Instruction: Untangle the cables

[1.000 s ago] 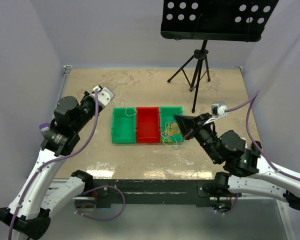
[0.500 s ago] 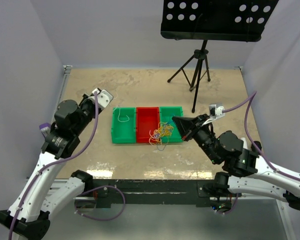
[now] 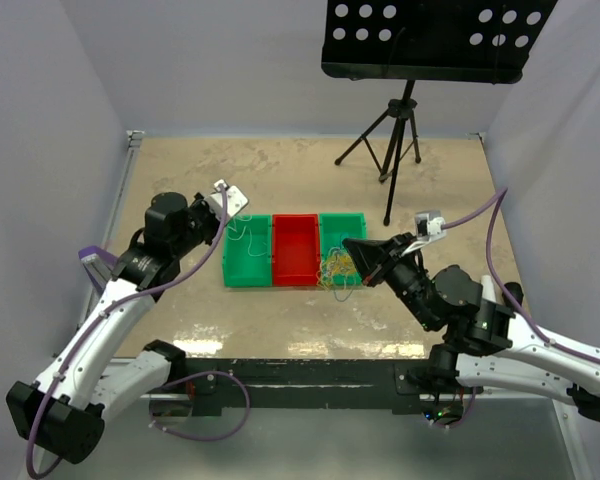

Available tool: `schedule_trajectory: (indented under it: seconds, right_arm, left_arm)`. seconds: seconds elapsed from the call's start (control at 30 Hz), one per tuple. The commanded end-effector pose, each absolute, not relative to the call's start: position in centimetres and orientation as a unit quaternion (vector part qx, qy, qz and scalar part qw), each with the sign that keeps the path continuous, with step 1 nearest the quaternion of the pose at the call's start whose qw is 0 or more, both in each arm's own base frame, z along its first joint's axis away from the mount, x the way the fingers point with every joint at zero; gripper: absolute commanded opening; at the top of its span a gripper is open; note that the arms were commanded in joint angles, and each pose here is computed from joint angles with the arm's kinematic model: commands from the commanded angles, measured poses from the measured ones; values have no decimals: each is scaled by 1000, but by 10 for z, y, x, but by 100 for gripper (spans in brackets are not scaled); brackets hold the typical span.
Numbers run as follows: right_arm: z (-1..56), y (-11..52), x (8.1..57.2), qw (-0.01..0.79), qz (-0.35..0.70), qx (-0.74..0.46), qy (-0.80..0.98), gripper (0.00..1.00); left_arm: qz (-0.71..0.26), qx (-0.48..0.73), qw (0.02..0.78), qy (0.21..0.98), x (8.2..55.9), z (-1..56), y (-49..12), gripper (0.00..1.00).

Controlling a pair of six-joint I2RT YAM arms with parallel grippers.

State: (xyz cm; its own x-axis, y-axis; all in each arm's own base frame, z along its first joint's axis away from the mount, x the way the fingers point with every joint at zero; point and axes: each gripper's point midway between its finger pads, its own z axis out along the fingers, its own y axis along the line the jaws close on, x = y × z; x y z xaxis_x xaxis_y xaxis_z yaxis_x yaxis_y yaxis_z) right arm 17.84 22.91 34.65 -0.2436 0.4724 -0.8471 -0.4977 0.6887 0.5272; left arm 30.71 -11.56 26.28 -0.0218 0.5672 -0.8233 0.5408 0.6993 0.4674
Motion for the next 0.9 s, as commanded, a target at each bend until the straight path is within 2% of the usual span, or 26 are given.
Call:
schedule_trajectory:
  seconds: [0.0, 0.23, 0.43, 0.77, 0.87]
  right_arm:
    - [357, 230, 173, 609, 429, 3, 667, 0]
    - [353, 235, 170, 601, 441, -1, 666, 0]
    - [353, 240, 168, 597, 451, -5, 664, 0]
    - [352, 247, 168, 592, 453, -10, 667, 0]
    - [350, 249, 166, 586, 460, -9, 667, 0]
  left_arm:
    - [-32, 385, 579, 718, 313, 250, -133, 0]
    - [-62, 371, 522, 766, 327, 200, -144, 0]
    - [-49, 353, 472, 806, 343, 153, -143, 0]
    - [-41, 363, 459, 810, 345, 122, -154, 0]
    - [-48, 363, 454, 812, 344, 113, -158, 4]
